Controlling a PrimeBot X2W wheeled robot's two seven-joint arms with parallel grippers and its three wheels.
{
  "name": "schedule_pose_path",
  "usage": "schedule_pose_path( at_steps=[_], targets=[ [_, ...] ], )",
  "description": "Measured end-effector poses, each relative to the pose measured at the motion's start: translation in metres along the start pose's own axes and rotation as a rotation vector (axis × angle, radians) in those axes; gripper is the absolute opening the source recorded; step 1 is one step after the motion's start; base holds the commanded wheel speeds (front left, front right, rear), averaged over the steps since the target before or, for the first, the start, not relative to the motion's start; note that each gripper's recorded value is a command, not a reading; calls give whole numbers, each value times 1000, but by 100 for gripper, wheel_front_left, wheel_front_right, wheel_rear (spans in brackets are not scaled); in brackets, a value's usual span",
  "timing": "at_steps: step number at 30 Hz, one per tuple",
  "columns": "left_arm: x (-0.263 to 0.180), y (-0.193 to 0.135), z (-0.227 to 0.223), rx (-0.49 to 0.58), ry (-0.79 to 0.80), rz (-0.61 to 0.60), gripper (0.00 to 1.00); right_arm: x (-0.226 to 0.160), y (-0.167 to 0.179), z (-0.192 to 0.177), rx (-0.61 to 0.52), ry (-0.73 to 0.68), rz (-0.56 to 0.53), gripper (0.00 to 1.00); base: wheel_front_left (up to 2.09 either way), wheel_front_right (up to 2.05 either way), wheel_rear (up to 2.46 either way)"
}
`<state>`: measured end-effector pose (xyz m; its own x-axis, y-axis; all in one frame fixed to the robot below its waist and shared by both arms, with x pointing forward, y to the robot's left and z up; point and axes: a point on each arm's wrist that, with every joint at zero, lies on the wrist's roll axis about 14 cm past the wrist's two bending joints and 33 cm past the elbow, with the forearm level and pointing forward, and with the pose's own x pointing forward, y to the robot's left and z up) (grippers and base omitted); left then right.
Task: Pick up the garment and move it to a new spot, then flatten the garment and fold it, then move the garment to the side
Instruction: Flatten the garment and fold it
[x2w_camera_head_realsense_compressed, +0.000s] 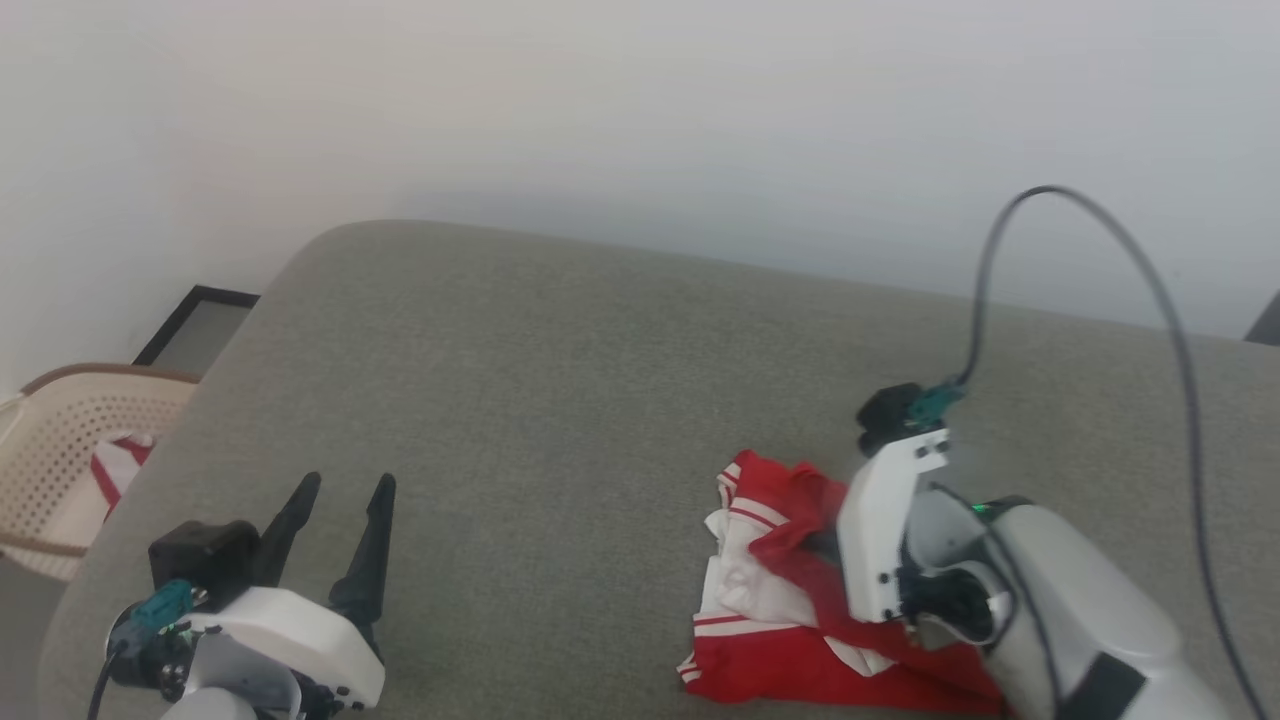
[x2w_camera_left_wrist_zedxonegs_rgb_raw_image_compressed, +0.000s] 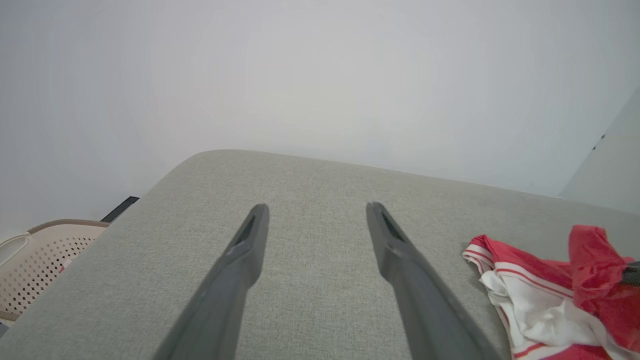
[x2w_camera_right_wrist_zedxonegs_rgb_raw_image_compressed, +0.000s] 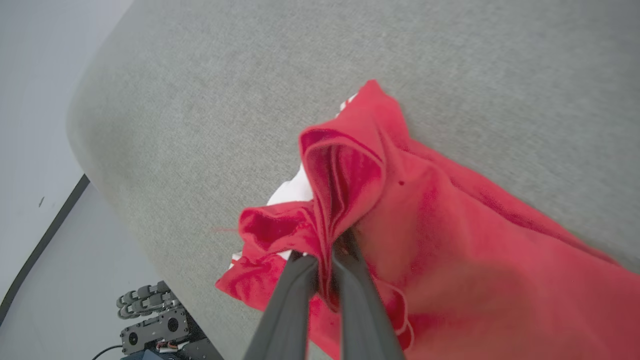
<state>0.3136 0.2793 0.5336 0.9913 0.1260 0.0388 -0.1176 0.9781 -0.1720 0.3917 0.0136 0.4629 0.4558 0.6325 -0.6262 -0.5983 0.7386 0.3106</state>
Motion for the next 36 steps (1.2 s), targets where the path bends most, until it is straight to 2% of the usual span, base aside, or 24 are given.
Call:
schedule_pose_path(
  at_steps=[8, 9, 11, 12, 13, 24, 31, 36],
  targets=[
    [3, 0, 0, -9, 0, 2, 100, 29, 4, -17, -32, 57, -35, 0, 0, 0, 0],
    [3, 0, -1, -10, 0, 3, 100, 32, 3, -19, -32, 58, -43, 13, 0, 0, 0],
    [3, 0, -3, -11, 5, 5, 100, 34, 1, -19, -38, 47, -57, 47, 0, 0, 0],
    [3, 0, -3, -12, 4, 4, 100, 36, 1, -18, -50, 42, -62, 84, 0, 0, 0],
    [4, 0, -3, -12, 4, 4, 100, 36, 1, -18, -52, 41, -66, 100, 0, 0, 0],
    [14, -4, -4, -17, 3, -12, 100, 32, 3, -7, -114, -18, -64, 100, 0, 0, 0],
    [21, -13, -5, -13, 2, -43, 100, 12, -6, 19, -145, -134, -62, 100, 0, 0, 0],
    [26, -19, -6, -5, 7, -67, 100, -14, -29, 38, -166, -244, -106, 100, 0, 0, 0]
  ],
)
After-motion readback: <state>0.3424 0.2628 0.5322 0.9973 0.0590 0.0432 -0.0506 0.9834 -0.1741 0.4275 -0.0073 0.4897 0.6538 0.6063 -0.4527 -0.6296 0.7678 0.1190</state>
